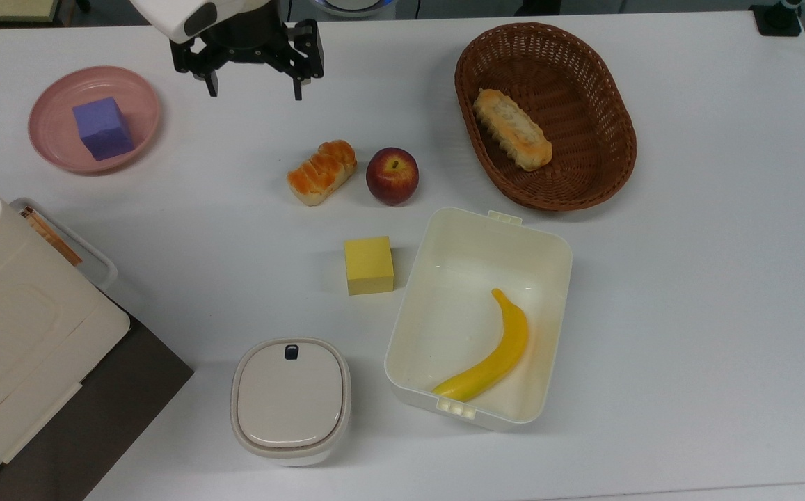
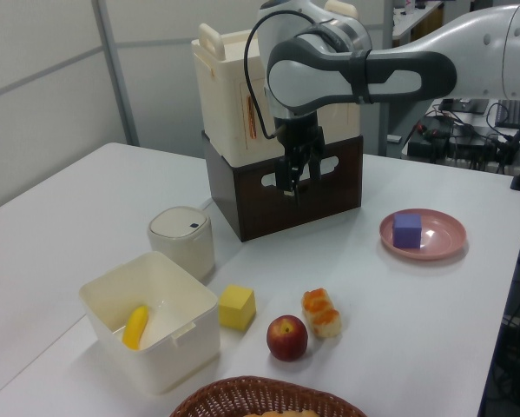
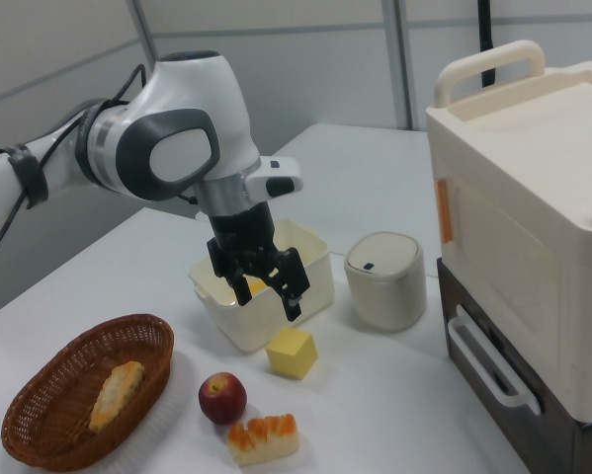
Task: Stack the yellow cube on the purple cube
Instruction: 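Move the gripper down toward the yellow cube beside the apple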
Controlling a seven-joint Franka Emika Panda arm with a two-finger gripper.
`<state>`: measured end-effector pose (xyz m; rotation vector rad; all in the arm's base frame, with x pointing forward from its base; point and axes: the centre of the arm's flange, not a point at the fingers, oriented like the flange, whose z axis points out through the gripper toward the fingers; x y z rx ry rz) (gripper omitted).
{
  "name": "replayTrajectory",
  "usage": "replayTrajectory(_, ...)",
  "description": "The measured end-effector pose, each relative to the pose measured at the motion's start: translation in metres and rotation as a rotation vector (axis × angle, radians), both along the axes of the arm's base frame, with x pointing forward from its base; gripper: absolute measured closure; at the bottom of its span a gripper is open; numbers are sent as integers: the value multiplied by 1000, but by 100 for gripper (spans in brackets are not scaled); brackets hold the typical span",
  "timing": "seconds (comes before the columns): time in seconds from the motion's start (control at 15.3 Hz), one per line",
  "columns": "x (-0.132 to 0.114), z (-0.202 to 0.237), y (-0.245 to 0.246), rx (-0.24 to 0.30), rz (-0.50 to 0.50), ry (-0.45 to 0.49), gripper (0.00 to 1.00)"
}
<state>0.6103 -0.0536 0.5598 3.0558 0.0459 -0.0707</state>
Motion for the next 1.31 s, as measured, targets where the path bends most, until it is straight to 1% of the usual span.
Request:
replayTrajectory(0.13,3,-10,2,12,-1,15,0)
replayTrajectory(0.46,14,-39,13,99,-14,48,0)
replayTrajectory(0.72,31,-67,36,140,5,41,0)
replayTrajectory(0.85,43,-93,47,145,0,41,0)
replayTrajectory(1.11,66,-136,62,134,-12,-8,0)
replayTrajectory(1.31,77,-162,74,133,-17,-33,0)
